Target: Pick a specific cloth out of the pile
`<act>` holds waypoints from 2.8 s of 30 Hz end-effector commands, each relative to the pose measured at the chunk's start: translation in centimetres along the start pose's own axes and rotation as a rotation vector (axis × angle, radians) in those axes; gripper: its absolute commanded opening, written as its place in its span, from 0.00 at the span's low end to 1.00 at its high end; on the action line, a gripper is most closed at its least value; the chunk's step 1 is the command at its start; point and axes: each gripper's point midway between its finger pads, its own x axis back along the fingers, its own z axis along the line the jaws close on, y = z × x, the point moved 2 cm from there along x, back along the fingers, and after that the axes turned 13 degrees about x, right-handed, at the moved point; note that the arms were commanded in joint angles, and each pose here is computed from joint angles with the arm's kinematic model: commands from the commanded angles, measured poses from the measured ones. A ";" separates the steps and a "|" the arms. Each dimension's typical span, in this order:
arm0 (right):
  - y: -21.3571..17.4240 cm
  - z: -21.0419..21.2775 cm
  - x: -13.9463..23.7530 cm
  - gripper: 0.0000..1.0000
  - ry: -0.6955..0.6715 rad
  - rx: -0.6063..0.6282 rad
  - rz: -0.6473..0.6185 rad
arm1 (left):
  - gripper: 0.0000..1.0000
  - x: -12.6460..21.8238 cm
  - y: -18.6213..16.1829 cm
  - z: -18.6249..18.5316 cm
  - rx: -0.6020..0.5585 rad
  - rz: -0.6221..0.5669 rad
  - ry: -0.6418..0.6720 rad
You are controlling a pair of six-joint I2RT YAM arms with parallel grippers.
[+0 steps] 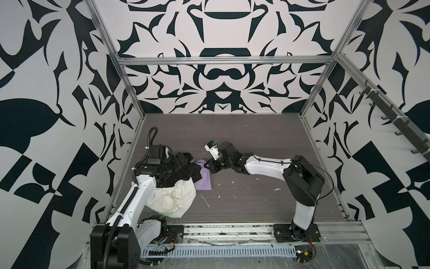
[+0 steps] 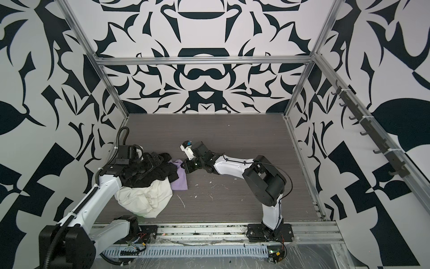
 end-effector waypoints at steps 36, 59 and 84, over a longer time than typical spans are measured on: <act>16.4 6.0 13.1 0.00 -0.071 0.299 -0.431 | 0.97 7.1 3.0 -9.6 -0.193 -0.105 -0.282; 21.9 8.5 18.5 0.00 -0.115 0.438 -0.541 | 0.95 6.2 3.0 -11.4 -0.335 -0.118 -0.407; 21.3 6.9 19.6 0.00 -0.125 0.418 -0.569 | 0.86 1.4 -1.2 -15.8 -0.776 -0.144 -0.711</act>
